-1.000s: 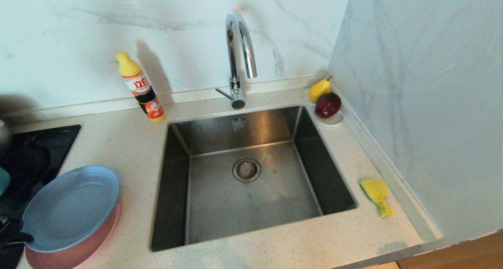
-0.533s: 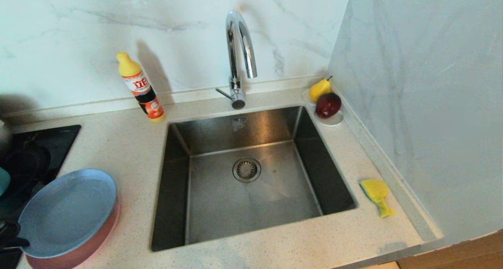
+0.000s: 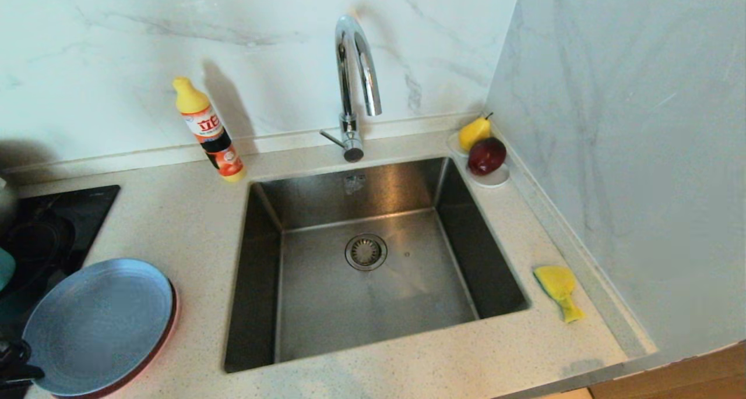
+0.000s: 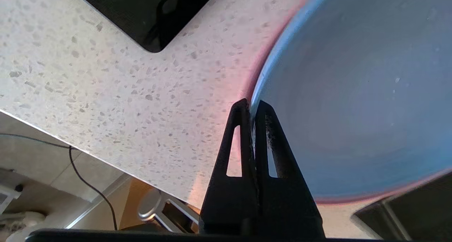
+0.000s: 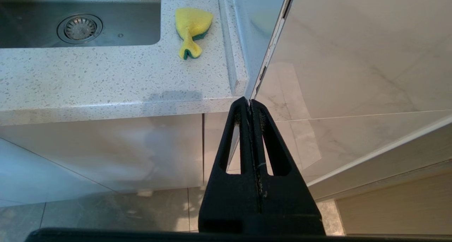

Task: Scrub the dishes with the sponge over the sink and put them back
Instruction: Place the plate on the plate

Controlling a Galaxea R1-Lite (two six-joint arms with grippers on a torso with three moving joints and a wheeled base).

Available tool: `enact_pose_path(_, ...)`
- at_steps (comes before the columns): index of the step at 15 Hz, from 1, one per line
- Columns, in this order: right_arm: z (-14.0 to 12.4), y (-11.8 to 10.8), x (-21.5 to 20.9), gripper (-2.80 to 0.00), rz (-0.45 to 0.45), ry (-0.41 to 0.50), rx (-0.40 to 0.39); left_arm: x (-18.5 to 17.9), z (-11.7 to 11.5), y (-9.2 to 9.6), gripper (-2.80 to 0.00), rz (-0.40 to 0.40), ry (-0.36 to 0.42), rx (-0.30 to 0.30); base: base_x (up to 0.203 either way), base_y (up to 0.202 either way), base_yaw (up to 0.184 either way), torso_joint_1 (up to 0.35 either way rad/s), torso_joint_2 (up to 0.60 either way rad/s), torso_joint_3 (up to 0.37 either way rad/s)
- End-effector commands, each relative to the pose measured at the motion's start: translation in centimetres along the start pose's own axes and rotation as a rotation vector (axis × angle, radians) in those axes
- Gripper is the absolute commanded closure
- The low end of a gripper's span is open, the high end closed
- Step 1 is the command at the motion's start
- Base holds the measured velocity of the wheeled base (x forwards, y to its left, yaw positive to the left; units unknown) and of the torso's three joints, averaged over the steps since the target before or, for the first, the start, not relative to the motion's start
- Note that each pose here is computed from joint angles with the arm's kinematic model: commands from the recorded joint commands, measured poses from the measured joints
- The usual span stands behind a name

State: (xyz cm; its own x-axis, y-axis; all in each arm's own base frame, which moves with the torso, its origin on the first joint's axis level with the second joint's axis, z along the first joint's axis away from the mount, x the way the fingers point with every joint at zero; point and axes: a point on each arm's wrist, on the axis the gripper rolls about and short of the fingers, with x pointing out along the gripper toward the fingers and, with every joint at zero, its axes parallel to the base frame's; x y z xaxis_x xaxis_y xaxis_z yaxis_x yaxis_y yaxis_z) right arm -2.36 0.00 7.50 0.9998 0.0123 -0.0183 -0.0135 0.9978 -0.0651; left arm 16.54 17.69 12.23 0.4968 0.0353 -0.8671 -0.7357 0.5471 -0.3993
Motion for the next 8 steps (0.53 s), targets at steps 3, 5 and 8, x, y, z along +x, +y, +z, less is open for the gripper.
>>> enact_pose_path(3,0.0,0.0,0.0,0.00,0.001,0.000,-0.001,0.3,-0.3,0.2,0.00,0.001,0.022,-0.005,0.000,0.000,0.000,0.000,0.00,0.000)
enact_pose_path(5,0.0,0.0,0.0,0.00,0.001,0.000,-0.001,0.1,-0.3,0.1,-1.96,-0.005,0.023,-0.007,0.000,0.000,0.000,0.000,0.00,0.000)
enact_pose_path(8,0.0,0.0,0.0,0.00,0.001,0.000,-0.001,-1.0,-0.4,-0.5,-2.80,-0.085,0.003,0.002,0.000,0.000,0.000,0.000,0.00,0.000)
